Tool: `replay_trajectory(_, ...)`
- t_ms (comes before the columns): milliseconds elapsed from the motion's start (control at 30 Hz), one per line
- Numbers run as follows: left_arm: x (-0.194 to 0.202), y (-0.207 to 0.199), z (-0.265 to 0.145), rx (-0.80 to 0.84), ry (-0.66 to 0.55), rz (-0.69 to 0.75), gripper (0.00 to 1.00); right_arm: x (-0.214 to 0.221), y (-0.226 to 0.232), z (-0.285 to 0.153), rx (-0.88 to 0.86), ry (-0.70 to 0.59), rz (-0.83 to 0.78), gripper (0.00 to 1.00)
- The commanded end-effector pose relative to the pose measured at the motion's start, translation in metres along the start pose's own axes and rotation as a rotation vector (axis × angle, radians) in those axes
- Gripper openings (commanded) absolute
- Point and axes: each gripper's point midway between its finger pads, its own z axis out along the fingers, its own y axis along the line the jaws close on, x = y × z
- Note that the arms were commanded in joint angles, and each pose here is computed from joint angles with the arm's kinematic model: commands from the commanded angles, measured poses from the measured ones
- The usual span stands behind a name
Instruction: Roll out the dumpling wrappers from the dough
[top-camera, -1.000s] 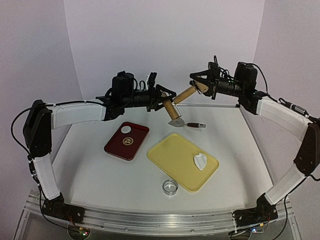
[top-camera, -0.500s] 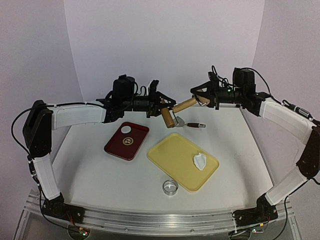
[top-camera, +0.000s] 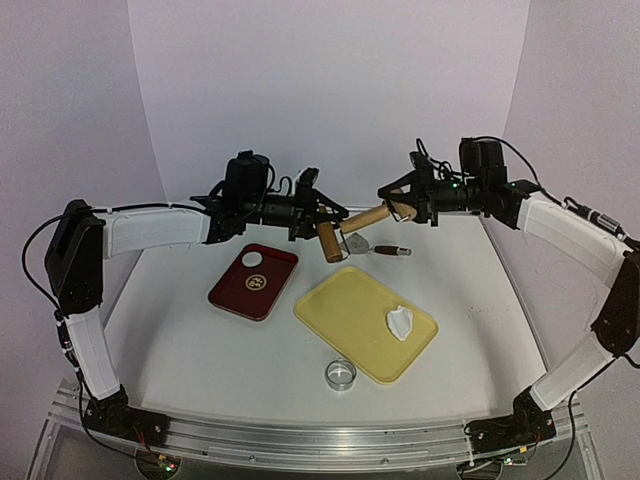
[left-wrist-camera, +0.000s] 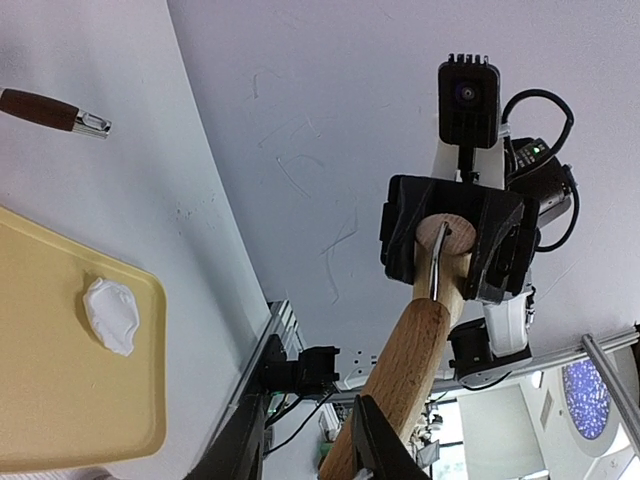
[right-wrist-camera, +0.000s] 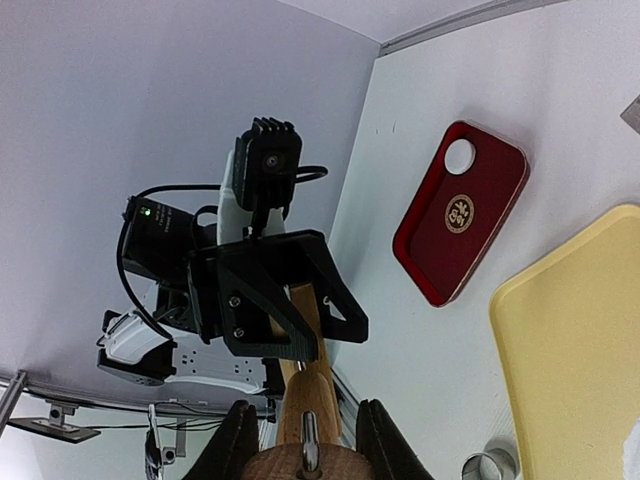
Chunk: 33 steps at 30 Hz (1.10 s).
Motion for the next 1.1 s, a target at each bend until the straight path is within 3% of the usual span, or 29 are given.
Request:
replay_trajectory(0, -0.049, 0.001, -0.022, -0.063, -0.138, 0.130, 0.00, 0.045, 0.023, 0.003, -0.149, 0.224, 0.003, 0.29)
replay_trajectory(167, -0.049, 0.001, -0.018, -0.060, -0.106, 0.179, 0.00, 0.046, 0.025, 0.005, -0.177, 0.263, 0.015, 0.44)
replay_trajectory(333, -0.049, -0.001, -0.015, -0.034, -0.098, 0.216, 0.00, 0.048, 0.015, 0.011, -0.166, 0.277, 0.048, 0.51)
replay_trajectory(533, -0.032, -0.009, -0.008, 0.085, 0.004, 0.239, 0.00, 0.032, -0.006, 0.016, -0.079, 0.190, 0.033, 0.67)
replay_trajectory(733, -0.028, -0.008, -0.008, 0.116, 0.044, 0.189, 0.00, 0.010, -0.047, -0.009, 0.005, 0.076, -0.006, 0.85)
replay_trajectory(1067, -0.016, 0.010, -0.001, 0.133, 0.135, 0.092, 0.00, 0.001, -0.043, 0.001, -0.065, 0.127, -0.059, 0.88)
